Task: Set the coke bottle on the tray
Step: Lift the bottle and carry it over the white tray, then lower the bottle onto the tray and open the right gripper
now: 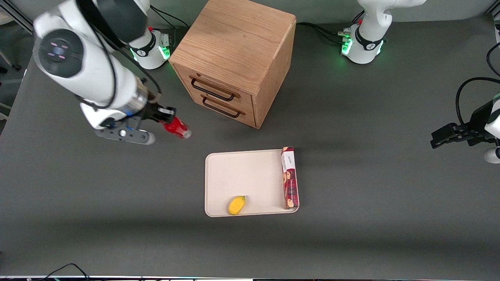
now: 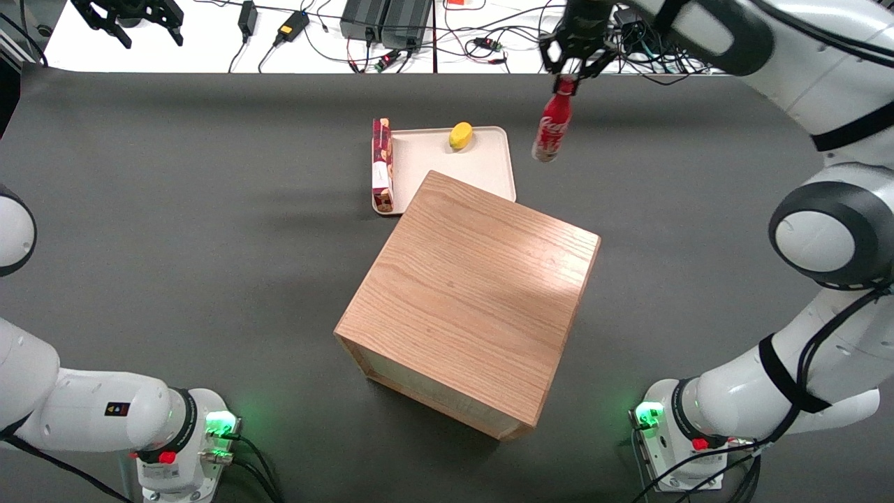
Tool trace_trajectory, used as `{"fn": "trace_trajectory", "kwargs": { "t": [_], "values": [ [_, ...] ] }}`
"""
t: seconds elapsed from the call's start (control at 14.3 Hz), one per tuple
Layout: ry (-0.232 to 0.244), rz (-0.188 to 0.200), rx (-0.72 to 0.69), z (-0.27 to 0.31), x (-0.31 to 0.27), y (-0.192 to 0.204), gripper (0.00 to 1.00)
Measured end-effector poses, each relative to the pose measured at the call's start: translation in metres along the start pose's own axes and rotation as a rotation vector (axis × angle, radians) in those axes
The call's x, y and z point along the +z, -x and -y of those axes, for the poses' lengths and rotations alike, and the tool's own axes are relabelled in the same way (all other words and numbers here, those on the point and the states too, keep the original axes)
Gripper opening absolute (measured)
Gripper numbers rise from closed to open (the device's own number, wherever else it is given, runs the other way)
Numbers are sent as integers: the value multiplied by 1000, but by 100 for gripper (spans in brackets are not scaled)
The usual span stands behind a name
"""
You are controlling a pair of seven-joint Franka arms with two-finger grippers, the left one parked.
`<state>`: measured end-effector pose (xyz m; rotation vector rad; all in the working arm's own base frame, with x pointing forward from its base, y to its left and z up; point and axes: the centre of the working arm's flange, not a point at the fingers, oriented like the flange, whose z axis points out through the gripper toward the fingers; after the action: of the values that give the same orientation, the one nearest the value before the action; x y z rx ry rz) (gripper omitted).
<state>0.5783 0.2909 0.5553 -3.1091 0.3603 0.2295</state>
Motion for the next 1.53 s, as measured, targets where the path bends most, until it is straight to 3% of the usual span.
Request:
{"fn": "trace_trajectory", "kwargs": {
  "t": [0.35, 0.56, 0.77, 1.4, 1.53],
  "values": [
    [-25, -53, 72, 38, 82, -22, 32],
    [10, -96, 128, 46, 137, -38, 32],
    [-2, -113, 165, 59, 183, -48, 32],
    [-25, -137, 222, 69, 212, -50, 34],
    [-33, -145, 220, 70, 207, -50, 49]
  ]
}}
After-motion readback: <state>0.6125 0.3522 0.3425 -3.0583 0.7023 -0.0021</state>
